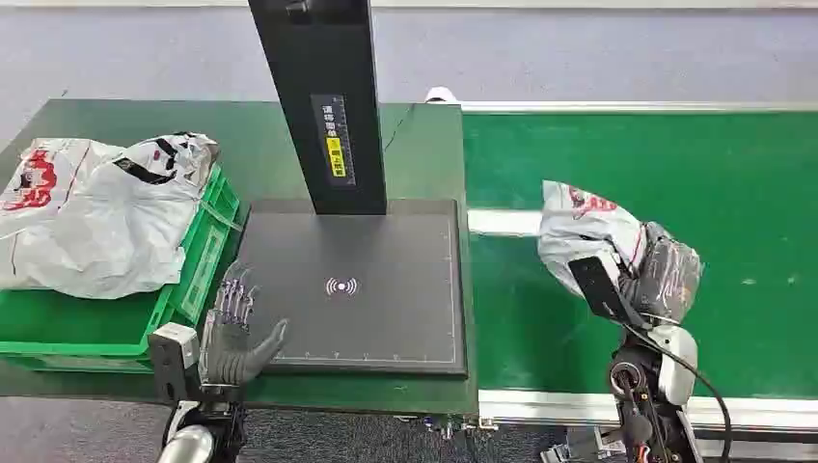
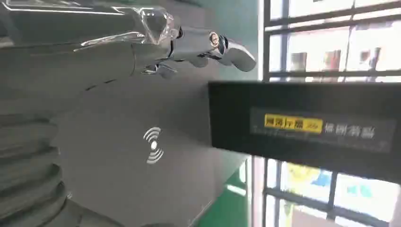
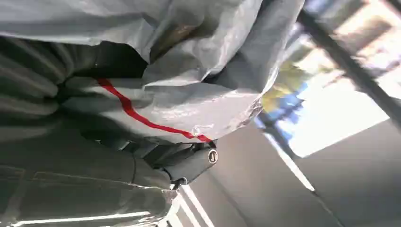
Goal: Moved the parcel from conveyor to table for the left to box.
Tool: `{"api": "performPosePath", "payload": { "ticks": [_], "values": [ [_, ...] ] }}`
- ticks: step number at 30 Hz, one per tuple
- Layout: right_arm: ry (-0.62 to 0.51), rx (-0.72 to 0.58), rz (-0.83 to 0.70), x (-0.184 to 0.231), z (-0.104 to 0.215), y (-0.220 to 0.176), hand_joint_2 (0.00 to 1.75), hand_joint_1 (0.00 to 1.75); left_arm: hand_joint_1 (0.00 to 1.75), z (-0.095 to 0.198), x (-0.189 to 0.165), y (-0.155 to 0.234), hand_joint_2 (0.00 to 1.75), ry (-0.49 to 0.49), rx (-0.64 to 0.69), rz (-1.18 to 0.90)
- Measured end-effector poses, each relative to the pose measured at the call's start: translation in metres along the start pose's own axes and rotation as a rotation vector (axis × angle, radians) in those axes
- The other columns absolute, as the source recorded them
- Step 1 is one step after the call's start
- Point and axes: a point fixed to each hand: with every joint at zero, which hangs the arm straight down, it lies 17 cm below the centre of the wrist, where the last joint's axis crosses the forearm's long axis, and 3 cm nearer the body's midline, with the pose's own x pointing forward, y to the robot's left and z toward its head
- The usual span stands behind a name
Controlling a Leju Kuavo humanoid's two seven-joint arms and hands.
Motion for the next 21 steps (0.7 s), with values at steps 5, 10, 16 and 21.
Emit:
{"api": "performPosePath", "payload": {
  "ticks": [5, 10, 16, 21],
  "values": [
    [-0.252, 0.033, -0.112, 0.095, 0.013, 0.010, 1.75, 1.75, 0.00, -0.004, 0.007, 0.014, 1.75, -0.052, 0.071, -0.123],
    [-0.471, 0.135, -0.240, 0.181, 0.045, 0.033, 1.75, 1.75, 0.00, -0.007, 0.012, 0.021, 1.75, -0.076, 0.106, -0.174],
    [-0.574, 0.273, -0.306, 0.221, 0.071, 0.059, 1.75, 1.75, 0.00, -0.009, 0.017, 0.023, 1.75, -0.095, 0.113, -0.157],
    [-0.579, 0.736, -0.403, 0.243, 0.132, 0.132, 1.75, 1.75, 0.00, -0.017, 0.028, 0.035, 1.75, -0.132, 0.177, -0.152]
  ]
}}
